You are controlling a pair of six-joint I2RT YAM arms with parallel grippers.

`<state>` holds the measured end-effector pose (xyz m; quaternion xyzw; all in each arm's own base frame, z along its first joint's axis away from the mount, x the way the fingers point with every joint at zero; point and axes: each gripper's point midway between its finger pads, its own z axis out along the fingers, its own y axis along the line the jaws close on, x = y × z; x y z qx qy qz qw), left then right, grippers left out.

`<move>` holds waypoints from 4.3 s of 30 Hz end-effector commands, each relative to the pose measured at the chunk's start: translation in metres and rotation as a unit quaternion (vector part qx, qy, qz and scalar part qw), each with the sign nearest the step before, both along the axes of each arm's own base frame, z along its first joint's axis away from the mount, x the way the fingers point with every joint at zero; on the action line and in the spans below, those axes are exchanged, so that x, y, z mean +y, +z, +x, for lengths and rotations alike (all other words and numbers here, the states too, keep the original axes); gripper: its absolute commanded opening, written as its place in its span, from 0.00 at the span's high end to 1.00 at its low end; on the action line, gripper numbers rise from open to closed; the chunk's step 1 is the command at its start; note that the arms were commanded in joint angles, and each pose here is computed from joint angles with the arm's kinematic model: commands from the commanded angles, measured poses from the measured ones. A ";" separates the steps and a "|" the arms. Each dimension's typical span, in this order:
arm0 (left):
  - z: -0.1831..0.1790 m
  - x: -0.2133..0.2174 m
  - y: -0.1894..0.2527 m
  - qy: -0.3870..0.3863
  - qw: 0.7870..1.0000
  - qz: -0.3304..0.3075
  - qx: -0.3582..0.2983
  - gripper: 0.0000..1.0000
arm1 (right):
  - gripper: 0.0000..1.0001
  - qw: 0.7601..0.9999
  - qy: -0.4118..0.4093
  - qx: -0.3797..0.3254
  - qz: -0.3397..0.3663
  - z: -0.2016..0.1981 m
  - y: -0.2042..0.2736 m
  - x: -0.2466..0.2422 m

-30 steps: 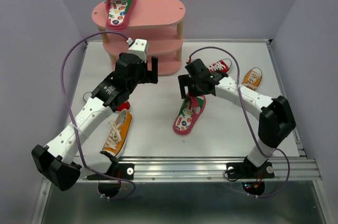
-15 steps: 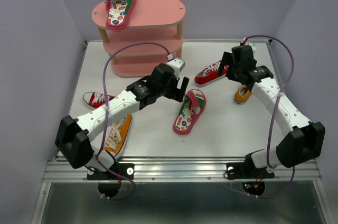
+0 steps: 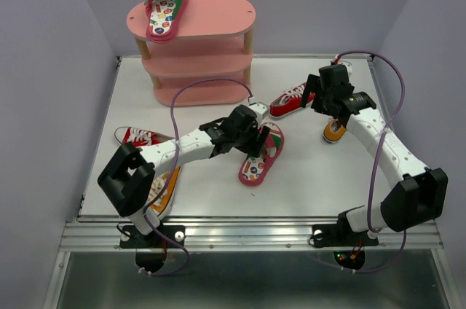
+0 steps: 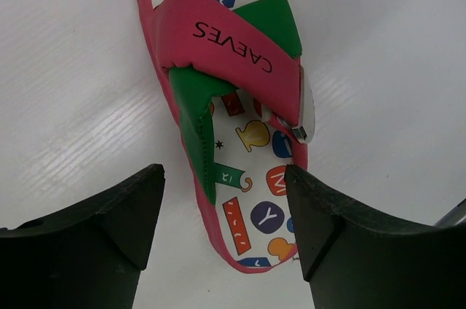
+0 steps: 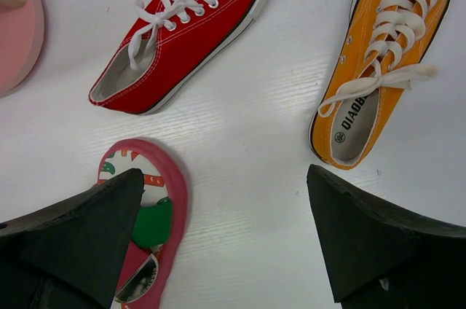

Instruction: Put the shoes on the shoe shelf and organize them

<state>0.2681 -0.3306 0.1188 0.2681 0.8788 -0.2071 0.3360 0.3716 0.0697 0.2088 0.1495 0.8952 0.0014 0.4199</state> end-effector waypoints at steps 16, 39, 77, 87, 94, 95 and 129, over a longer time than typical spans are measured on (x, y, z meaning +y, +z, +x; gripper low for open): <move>0.026 0.004 0.000 0.072 0.996 -0.008 -0.047 1.00 | 0.01 1.000 -0.001 -0.014 0.006 0.000 0.006 -0.002; 0.079 0.068 0.333 0.148 0.939 -0.175 -0.257 1.00 | 0.01 1.000 -0.007 -0.016 0.016 -0.003 0.004 -0.001; 0.211 0.186 0.456 0.342 0.807 -0.267 -0.400 1.00 | 0.01 1.000 0.005 -0.003 0.028 -0.006 -0.007 0.005; 0.240 0.183 0.419 0.351 0.821 -0.272 -0.360 1.00 | 0.01 1.000 0.006 -0.001 0.028 -0.005 -0.008 0.006; 0.247 0.175 0.415 0.341 0.824 -0.284 -0.352 1.00 | 0.01 1.000 0.003 0.000 0.028 -0.006 -0.009 0.005; 0.248 0.174 0.414 0.340 0.825 -0.284 -0.350 1.00 | 0.01 1.000 0.003 -0.001 0.029 -0.006 -0.009 0.005; 0.191 0.178 0.457 0.275 0.812 -0.300 -0.418 0.42 | 0.01 0.999 0.002 0.011 0.042 -0.011 -0.017 0.008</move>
